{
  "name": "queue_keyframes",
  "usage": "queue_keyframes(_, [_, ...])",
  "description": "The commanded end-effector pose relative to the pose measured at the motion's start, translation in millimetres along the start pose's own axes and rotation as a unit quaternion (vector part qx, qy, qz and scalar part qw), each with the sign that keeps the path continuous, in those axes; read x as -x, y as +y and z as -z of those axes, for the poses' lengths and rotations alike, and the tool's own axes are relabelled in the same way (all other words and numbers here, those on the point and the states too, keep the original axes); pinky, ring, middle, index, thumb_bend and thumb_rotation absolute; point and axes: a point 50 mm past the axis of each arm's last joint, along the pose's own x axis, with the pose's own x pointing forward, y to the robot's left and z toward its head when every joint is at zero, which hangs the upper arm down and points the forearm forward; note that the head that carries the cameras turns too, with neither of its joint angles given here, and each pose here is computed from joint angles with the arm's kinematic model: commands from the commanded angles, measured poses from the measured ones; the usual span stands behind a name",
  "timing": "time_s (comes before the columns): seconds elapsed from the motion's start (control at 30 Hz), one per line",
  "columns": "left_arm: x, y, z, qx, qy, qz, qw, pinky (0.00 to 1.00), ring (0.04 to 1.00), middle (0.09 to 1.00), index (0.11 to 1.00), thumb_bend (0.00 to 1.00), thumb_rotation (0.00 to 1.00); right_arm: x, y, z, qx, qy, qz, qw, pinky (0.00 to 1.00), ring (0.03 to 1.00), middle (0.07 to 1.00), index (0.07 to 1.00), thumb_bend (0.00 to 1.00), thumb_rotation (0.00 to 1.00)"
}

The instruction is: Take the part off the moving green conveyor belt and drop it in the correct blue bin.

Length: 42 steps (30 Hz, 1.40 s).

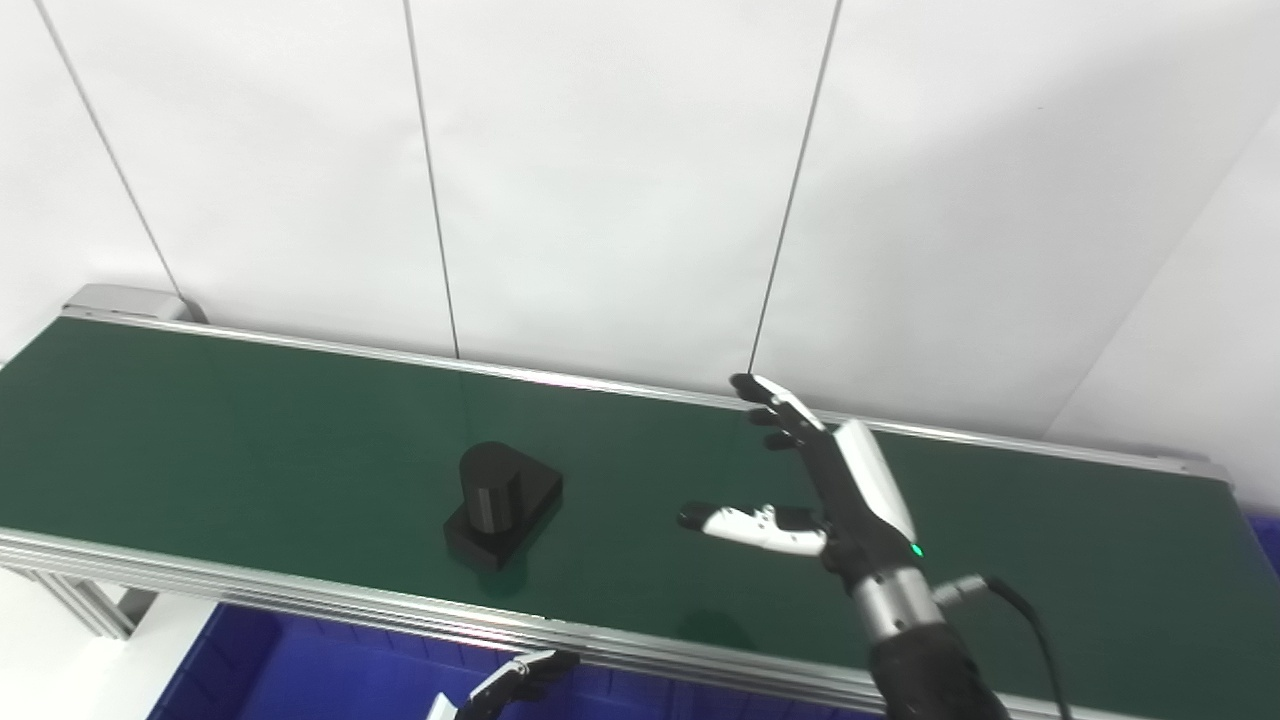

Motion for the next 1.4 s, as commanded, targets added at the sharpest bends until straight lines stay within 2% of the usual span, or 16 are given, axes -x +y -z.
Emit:
queue_keyframes(0.0, [-8,8,-6,0.009,-0.024,-0.004,1.0,0.73,0.773,0.784,0.744,0.87,0.36,-18,-3,-18,0.0,-0.03,0.019,0.999,0.74,0.823,0.868,0.878,0.92,0.55])
queue_keyframes(0.13, [-9,11,-6,0.01,-0.022,-0.004,1.0,0.73,0.778,0.788,0.744,0.87,0.38,-34,6,-16,-0.004,-0.031,0.009,0.999,0.75,0.839,0.879,0.88,0.92,0.55])
queue_keyframes(0.3, [-11,12,-5,0.019,-0.015,-0.002,1.0,0.75,0.784,0.799,0.738,0.85,0.35,-48,18,-18,0.009,-0.025,0.001,1.0,0.68,0.808,0.882,0.877,0.94,0.56])
queue_keyframes(0.57, [-12,12,-4,0.027,-0.006,0.003,1.0,0.76,0.796,0.805,0.737,0.84,0.37,-74,36,-14,0.039,-0.014,-0.028,0.999,0.68,0.794,0.879,0.877,0.96,0.53])
queue_keyframes(0.9, [-14,10,-6,0.024,-0.012,0.004,1.0,0.74,0.787,0.799,0.731,0.83,0.36,-88,64,-5,0.075,-0.012,-0.06,0.995,0.76,0.852,0.889,0.878,0.99,0.56])
queue_keyframes(1.37, [-16,4,-7,0.023,-0.019,0.004,1.0,0.73,0.78,0.795,0.728,0.83,0.34,-86,104,10,0.102,0.004,-0.095,0.99,0.86,0.901,0.922,0.918,1.0,0.58])
